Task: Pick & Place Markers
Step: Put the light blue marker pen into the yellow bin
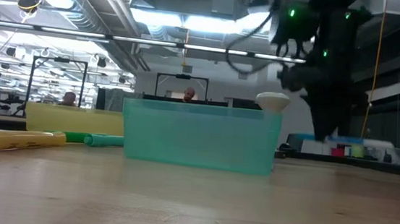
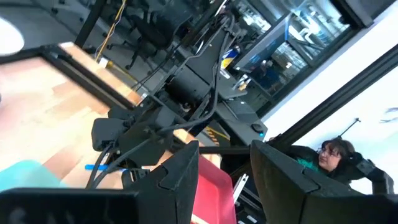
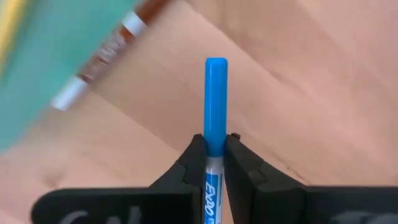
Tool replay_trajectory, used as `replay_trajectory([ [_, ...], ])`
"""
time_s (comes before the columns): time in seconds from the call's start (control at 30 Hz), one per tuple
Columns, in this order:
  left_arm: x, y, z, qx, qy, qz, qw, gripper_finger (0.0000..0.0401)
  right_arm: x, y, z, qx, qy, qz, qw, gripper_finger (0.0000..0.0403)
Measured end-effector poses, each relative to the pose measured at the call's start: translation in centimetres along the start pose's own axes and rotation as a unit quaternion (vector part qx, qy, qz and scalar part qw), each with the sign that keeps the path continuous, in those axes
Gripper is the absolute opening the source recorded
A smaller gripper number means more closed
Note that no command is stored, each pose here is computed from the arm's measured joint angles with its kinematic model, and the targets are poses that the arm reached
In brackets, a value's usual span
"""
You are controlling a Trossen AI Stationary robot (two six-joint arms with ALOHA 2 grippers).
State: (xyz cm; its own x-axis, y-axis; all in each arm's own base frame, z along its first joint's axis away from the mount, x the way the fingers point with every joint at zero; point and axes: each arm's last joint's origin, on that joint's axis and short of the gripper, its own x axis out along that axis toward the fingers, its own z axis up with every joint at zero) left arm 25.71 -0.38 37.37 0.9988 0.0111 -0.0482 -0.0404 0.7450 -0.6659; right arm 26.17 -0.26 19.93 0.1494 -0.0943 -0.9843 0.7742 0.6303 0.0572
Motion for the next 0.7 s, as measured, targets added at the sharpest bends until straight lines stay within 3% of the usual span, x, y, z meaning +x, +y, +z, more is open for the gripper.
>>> replay_trajectory([
  [0.17, 0.0, -0.1, 0.2, 0.018, -0.008, -0.007, 1.0, 0.0141, -3.9, -0.3, 0.4, 0.025, -0.069, 0.046, 0.996, 0.0035],
  [0.37, 0.0, -0.3, 0.3, 0.054, -0.017, -0.014, 0.998, 0.0141, -10.0, -0.7, 1.2, 0.039, -0.18, 0.102, 0.978, 0.0035],
  [0.53, 0.0, -0.5, 0.5, 0.081, -0.03, -0.022, 0.996, 0.0141, -15.1, -0.6, 2.2, 0.027, -0.268, 0.149, 0.952, 0.0035],
  [0.7, -0.1, -0.9, 1.0, 0.089, -0.054, -0.04, 0.994, 0.0141, -20.1, -0.1, 3.1, -0.001, -0.348, 0.206, 0.914, 0.0035],
])
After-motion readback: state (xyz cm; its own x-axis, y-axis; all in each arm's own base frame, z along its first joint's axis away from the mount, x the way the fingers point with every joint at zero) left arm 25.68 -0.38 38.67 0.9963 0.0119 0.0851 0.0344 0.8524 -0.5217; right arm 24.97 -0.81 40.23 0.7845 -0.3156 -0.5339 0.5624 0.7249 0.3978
